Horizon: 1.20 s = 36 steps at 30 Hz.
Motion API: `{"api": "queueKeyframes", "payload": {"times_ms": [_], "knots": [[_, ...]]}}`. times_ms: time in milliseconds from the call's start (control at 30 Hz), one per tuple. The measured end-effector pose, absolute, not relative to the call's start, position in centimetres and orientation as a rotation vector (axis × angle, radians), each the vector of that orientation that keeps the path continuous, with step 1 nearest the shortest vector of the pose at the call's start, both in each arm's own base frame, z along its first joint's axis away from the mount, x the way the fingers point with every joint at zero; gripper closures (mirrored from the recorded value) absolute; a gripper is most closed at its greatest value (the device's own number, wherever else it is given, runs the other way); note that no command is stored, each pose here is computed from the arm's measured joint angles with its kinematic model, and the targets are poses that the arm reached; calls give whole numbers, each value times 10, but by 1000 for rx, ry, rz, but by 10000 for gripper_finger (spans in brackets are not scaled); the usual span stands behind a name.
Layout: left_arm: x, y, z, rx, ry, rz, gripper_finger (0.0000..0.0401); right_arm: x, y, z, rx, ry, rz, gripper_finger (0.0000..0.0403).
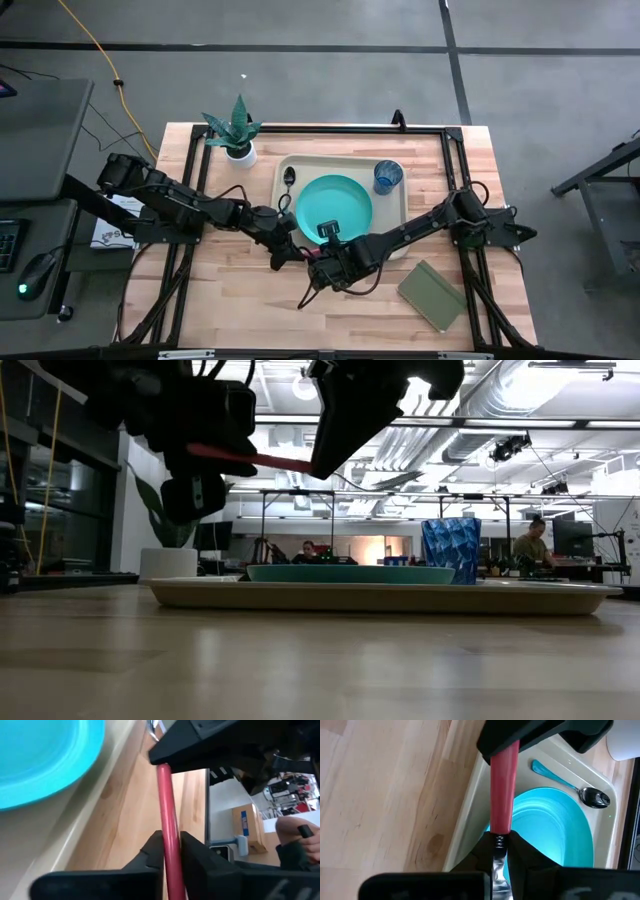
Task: Pick and place plate/cup/fork/spoon on tray
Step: Put the red fork to the right of the blue spoon on the light brown serving tray
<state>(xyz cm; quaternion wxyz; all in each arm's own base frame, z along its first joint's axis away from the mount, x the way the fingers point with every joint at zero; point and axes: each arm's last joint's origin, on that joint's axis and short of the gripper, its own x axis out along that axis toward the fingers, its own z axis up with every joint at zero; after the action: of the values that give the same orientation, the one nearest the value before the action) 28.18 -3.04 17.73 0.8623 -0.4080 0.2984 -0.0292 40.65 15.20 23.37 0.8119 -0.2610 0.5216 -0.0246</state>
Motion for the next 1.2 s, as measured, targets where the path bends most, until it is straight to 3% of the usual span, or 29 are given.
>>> {"api": "queueKeyframes", "payload": {"times_ms": [300, 533, 667, 800, 1000, 1200], "knots": [[281, -29, 175, -808, 632, -24, 397, 407, 152, 234, -515, 1110, -72, 370], [280, -23, 173, -793, 650, 21, 400, 399, 148, 243, -454, 1120, -140, 257], [278, -18, 170, -780, 674, 44, 400, 390, 144, 263, -474, 1083, -179, 184], [270, -11, 176, -715, 697, 72, 401, 375, 137, 288, -421, 1061, -219, 138], [241, -8, 217, -522, 530, 195, 401, 339, 137, 306, -412, 1061, -386, 122], [212, -11, 245, -410, 195, 188, 401, 291, 135, 273, -375, 1015, -479, 121]]}}
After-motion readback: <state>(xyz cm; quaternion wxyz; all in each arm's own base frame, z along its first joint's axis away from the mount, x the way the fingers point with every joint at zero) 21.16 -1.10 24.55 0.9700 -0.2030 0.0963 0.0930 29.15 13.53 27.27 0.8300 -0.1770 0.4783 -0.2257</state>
